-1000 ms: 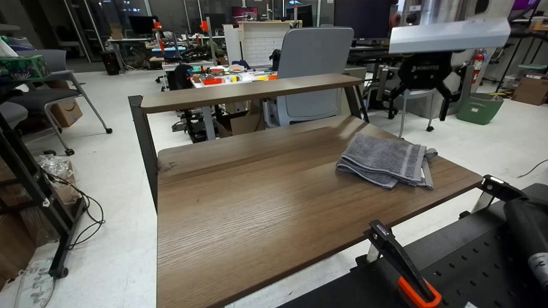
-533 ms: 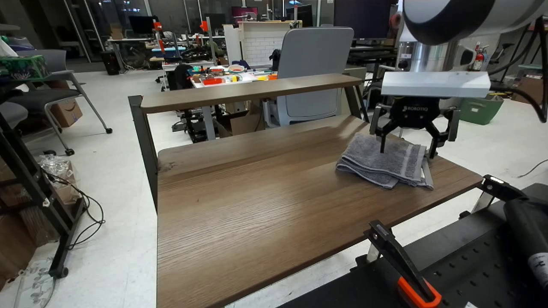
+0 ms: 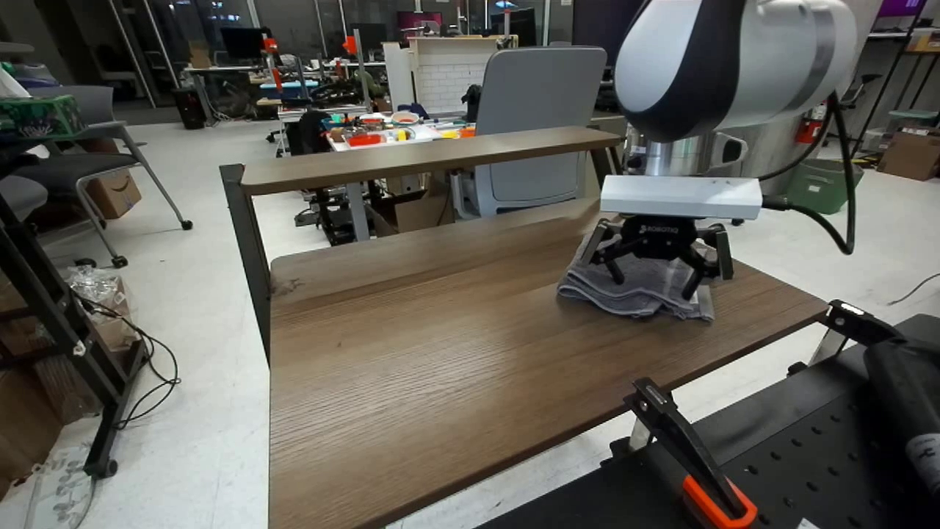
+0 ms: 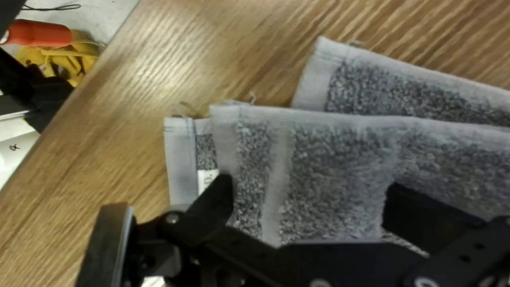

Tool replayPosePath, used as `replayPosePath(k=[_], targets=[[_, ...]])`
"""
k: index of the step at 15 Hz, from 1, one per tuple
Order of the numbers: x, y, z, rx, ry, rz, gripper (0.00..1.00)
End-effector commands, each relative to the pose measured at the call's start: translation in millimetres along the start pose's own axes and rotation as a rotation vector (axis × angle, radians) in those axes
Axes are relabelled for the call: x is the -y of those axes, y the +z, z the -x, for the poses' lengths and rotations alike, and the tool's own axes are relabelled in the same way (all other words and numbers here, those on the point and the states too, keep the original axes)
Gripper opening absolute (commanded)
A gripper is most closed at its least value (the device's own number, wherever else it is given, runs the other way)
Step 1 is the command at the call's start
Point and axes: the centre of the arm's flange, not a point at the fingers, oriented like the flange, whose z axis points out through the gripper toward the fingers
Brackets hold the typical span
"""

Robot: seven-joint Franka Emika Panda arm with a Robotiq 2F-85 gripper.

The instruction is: Slide the cloth to the left on the table

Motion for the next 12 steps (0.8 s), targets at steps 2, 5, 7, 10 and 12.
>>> replayPosePath(k=[2,5,7,10,12], targets=[[67.0,15.9,22.0,-0.009,-0.101,-0.006,1.00],[117.5,12.6,40.9,-0.024,-0.173,-0.011,1.00],[148.4,11.8,49.6,-0.033,-0.209,-0.012,1.00],[185.8,5.5,63.0,-0.038,-0.252,-0.015,1.00],[199.5,-1.2,71.1,-0.045,-0.282,-0.010,1.00]])
